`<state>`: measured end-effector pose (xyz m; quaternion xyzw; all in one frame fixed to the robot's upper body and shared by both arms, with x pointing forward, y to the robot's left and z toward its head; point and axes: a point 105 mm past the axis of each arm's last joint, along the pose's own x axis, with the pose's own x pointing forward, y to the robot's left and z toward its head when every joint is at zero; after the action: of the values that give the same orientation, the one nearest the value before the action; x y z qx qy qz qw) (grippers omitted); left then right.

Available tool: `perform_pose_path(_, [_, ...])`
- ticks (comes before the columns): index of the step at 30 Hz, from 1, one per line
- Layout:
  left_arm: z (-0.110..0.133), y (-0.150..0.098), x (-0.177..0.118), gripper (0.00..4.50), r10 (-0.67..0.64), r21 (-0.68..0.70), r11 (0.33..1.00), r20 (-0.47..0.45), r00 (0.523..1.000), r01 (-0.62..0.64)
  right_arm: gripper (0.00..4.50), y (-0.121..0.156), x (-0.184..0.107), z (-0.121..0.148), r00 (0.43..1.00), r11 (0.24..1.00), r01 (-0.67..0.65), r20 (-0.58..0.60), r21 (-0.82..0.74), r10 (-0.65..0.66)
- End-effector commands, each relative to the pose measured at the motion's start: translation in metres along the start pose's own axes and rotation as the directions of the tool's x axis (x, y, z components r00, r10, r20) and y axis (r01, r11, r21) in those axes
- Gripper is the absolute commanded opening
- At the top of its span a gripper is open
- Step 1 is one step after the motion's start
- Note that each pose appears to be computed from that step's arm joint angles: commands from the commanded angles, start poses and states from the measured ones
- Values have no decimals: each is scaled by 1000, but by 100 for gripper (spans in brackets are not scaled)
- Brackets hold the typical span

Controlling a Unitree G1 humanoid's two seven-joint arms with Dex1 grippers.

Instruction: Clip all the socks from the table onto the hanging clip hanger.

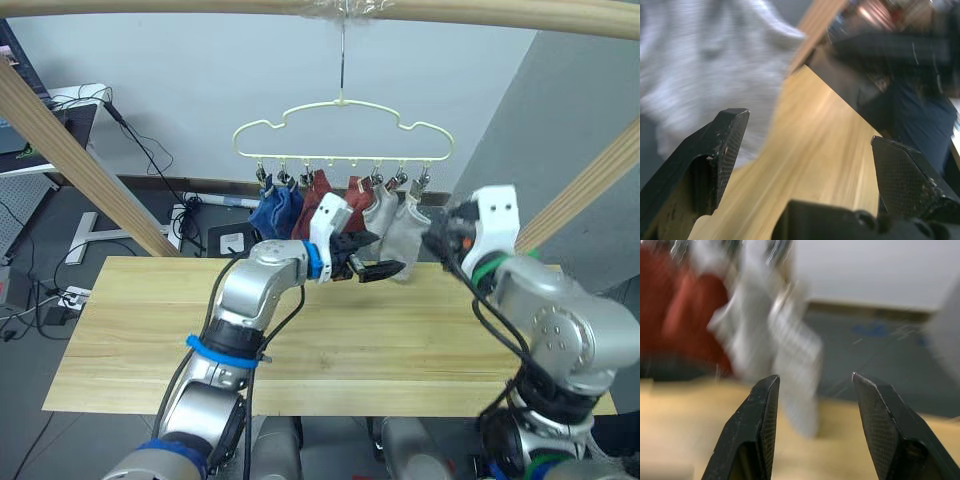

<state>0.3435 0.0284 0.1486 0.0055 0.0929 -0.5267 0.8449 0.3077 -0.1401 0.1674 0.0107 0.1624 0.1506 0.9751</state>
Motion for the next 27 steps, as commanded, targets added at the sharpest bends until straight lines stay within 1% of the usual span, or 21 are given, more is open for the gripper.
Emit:
perform_pose_path(1, [-2,9,-24,448,135,-15,991,65,989,-134,238,6,-7,-10,995,996,-89,49,-32,90])
perform_pose_path(5, [-24,13,-54,448,296,-39,955,100,950,-293,238,0,-7,-52,993,993,-117,3,-21,117])
perform_pose_path(7, [-40,16,-74,448,402,-25,915,100,910,-402,238,-2,-10,-73,991,991,-131,1,-32,131])
perform_pose_path(10, [-60,17,-95,448,474,-59,880,70,878,-471,238,-8,-13,-91,994,993,-111,6,-30,111])
perform_pose_path(12, [-77,18,-113,448,529,-83,847,43,848,-525,238,-10,-13,-102,996,995,-94,3,-31,94])
perform_pose_path(15, [-90,13,-129,448,594,-119,801,42,803,-587,238,-12,-13,-107,996,996,-85,15,-30,85])
perform_pose_path(17, [-97,8,-134,448,619,-131,781,39,784,-610,238,-12,-13,-109,996,996,-87,21,-37,88])
perform_pose_path(21, [-111,-2,-142,448,647,-137,757,21,762,-639,238,-12,-12,-112,995,992,-97,22,-75,99])
perform_pose_path(27, [-114,-15,-140,448,660,-160,745,36,750,-648,238,-17,-8,-115,995,989,-88,25,-121,92])
